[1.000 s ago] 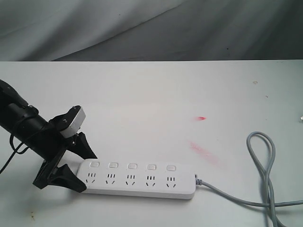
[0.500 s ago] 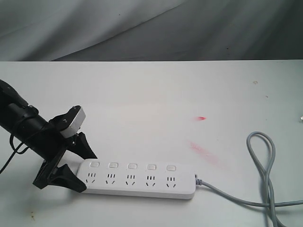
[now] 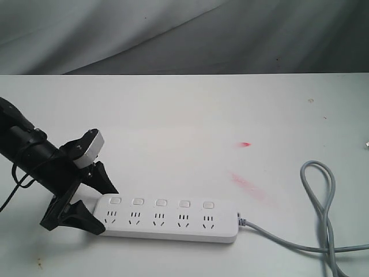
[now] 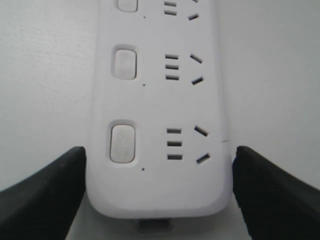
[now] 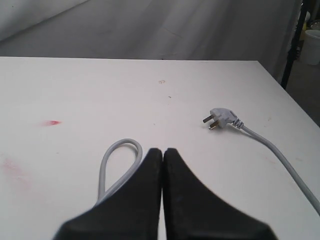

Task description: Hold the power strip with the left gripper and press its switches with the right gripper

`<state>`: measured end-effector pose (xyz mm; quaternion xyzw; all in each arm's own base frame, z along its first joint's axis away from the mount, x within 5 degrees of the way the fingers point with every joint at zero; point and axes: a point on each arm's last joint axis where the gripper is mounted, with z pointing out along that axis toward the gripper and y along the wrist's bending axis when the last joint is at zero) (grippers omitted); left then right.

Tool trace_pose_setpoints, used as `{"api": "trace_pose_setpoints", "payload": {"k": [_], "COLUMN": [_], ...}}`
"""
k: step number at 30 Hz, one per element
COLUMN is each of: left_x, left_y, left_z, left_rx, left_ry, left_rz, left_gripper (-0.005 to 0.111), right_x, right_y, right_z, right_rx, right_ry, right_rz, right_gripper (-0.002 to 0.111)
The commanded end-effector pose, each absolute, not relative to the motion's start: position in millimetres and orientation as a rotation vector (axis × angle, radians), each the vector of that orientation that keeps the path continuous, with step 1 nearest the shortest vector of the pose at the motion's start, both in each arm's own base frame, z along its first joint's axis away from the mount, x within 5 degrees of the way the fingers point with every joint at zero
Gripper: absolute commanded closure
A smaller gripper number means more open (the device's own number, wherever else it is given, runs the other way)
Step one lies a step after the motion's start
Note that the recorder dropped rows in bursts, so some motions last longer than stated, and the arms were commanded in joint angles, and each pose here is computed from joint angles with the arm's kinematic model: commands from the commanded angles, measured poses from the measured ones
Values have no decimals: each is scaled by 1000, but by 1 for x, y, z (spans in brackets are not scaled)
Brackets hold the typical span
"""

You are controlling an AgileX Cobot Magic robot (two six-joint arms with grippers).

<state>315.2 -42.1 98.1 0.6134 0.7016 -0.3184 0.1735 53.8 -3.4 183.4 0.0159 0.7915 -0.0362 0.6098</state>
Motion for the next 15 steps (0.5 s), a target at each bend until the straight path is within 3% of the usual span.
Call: {"api": "trace_pose_setpoints", "payload": {"k": [1,15], "left_x": [314,313], "left_y": [-43,-43], "left_z": [96,96], "left_rx": [1772,1751], "left_ry": [1983,2008], "left_rz": [-890,-904], "left_gripper": [107,105], "right_x": [54,54], "right_y": [-4,-4], "right_z": [183,183], "right_rx": [29,29], "right_ry": [1822,1822], "right_rz": [-99,-99], "right_gripper": [108,108]}}
